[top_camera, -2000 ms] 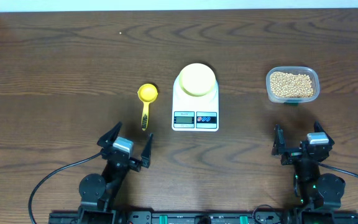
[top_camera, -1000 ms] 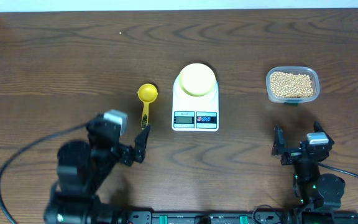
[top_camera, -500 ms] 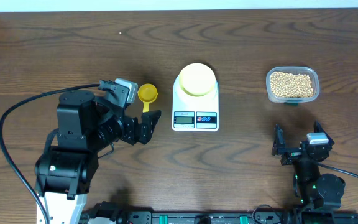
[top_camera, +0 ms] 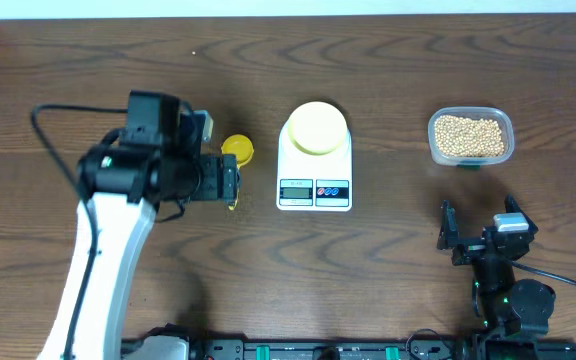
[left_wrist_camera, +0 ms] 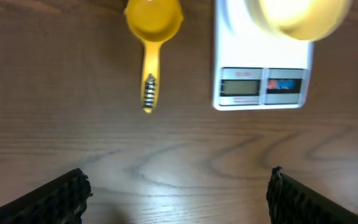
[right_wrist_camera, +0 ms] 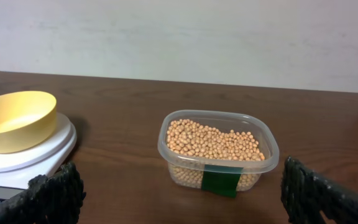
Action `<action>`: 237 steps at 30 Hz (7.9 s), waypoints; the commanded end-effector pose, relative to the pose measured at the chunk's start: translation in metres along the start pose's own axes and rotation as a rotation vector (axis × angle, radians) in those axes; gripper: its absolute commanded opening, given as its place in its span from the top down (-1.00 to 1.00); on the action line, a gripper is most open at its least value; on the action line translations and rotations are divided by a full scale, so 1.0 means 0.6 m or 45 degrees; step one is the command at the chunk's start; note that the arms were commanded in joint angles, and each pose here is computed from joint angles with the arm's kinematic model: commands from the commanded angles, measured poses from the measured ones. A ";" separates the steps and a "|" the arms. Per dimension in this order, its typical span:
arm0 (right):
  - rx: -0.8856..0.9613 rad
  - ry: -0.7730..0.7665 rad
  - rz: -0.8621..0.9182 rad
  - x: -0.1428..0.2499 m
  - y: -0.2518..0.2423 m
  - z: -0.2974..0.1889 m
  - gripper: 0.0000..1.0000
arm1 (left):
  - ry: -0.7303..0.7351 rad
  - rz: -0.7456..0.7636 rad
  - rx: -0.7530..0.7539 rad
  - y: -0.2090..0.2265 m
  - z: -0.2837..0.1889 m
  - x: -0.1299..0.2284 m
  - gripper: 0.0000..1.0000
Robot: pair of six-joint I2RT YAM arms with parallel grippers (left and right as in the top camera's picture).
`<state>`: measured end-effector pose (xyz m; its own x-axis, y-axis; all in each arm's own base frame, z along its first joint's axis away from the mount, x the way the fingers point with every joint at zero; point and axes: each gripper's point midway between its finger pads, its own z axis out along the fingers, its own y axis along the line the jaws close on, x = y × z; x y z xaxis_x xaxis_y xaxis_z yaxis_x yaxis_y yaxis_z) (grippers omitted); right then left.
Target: Scoop item into bowl and weigh 50g on scale
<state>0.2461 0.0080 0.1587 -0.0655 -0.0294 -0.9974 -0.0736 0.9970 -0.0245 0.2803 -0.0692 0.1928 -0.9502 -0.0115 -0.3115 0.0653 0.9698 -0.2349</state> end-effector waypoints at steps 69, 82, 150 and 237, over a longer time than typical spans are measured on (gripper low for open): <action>0.001 -0.001 0.012 0.000 0.001 0.000 -0.99 | 0.515 -0.025 0.164 0.076 0.363 0.026 -0.04; 0.001 -0.001 0.012 0.000 0.001 0.000 -0.99 | 0.516 -0.025 0.164 0.077 0.363 0.026 0.19; 0.001 -0.001 0.012 0.000 0.001 0.000 -0.98 | -0.090 -0.415 0.383 -0.039 0.062 -0.107 0.86; -0.882 0.685 1.707 -0.281 0.177 0.057 -0.53 | -0.537 -0.388 1.149 -0.474 -0.056 -0.198 0.86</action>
<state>0.2854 0.1202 0.3086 -0.7595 0.6321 -0.1536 -0.0820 0.1412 0.9866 0.3676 -0.3262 0.3248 -0.7885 -0.4723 -0.3940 0.2093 0.3963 -0.8940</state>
